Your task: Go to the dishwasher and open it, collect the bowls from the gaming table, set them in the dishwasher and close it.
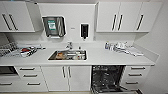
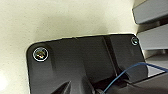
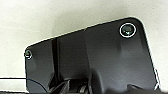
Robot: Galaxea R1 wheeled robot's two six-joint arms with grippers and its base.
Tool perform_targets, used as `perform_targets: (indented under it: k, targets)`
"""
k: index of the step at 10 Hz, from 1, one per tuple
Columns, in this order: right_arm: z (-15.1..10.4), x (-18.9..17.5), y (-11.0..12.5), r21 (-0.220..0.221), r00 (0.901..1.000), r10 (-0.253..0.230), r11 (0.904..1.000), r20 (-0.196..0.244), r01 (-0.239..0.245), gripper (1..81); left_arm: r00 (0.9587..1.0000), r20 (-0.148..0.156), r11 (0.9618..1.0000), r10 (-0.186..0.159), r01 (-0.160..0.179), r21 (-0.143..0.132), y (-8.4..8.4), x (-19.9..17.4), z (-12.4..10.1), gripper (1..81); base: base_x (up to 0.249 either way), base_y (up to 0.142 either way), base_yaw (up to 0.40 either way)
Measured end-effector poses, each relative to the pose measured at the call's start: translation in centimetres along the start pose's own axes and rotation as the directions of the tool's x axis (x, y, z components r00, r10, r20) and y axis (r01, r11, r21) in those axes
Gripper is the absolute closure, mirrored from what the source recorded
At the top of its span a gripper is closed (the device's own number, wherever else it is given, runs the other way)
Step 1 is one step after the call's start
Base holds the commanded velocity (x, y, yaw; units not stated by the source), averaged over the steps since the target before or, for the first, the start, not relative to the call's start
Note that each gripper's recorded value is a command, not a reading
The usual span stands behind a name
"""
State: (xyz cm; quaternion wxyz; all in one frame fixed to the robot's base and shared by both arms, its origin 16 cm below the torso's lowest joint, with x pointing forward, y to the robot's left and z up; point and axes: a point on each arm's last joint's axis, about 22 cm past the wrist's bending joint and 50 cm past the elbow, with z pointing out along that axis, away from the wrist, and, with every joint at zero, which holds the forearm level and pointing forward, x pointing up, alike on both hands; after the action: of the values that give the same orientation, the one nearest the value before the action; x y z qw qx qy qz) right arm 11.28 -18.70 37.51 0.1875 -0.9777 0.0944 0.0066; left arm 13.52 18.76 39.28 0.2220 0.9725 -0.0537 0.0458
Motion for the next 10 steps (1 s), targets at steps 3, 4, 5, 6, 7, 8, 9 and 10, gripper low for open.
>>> perform_targets:
  k: [3, 4, 5, 6, 7, 8, 9, 10]
  targets:
    - [-1.2, -0.3, -0.5, 0.007, 0.9996, -0.012, 0.9999, -0.024, 0.012, 1.0, 0.9997, -0.022, 0.9999, 0.012, -0.012, 0.001, 0.7, -0.2, -1.2, 1.0, 0.0, 0.0, 0.0]
    - [-1.5, -1.0, -0.6, 0.007, 0.9998, -0.01, 0.9999, -0.016, 0.01, 1.0, 0.9998, -0.016, 1.0, 0.009, -0.009, 0.0, 1.0, -0.9, -1.5, 1.0, 0.0, 0.0, 0.0]
    - [-1.9, -1.7, -0.6, 0.005, 0.9999, -0.008, 1.0, -0.011, 0.008, 1.0, 0.9999, -0.01, 1.0, 0.006, -0.006, 0.0, 1.2, -1.6, -1.9, 1.0, 0.0, 0.0, 0.0]
    - [-2.2, -2.7, -0.6, 0.004, 1.0, -0.003, 1.0, 0.0, 0.003, 1.0, 1.0, 0.001, 1.0, 0.0, 0.0, -0.002, 1.5, -2.6, -2.2, 1.0, 0.0, 0.0, 0.0]
    - [-2.4, -3.8, -0.6, 0.004, 0.9999, 0.001, 1.0, 0.012, -0.001, 1.0, 0.9999, 0.012, 1.0, -0.005, 0.005, -0.002, 1.7, -3.5, -2.5, 1.0, 0.0, 0.0, 0.0]
    - [-2.8, -4.7, -0.4, 0.0, 0.9998, 0.005, 1.0, 0.021, -0.005, 1.0, 0.9997, 0.022, 0.9999, -0.01, 0.01, -0.004, 2.0, -4.5, -2.8, 1.0, 0.0, 0.0, 0.0]
    - [-3.0, -5.7, -0.4, -0.002, 0.9994, 0.01, 1.0, 0.033, -0.009, 1.0, 0.9993, 0.033, 0.9999, -0.015, 0.015, -0.004, 2.2, -5.4, -3.1, 1.0, 0.0, 0.0, 0.0]
    - [-3.2, -6.5, -0.4, -0.002, 0.9992, 0.011, 0.9999, 0.039, -0.011, 1.0, 0.9991, 0.039, 0.9998, -0.018, 0.018, -0.005, 2.4, -6.1, -3.3, 1.0, 0.0, 0.0, 0.0]
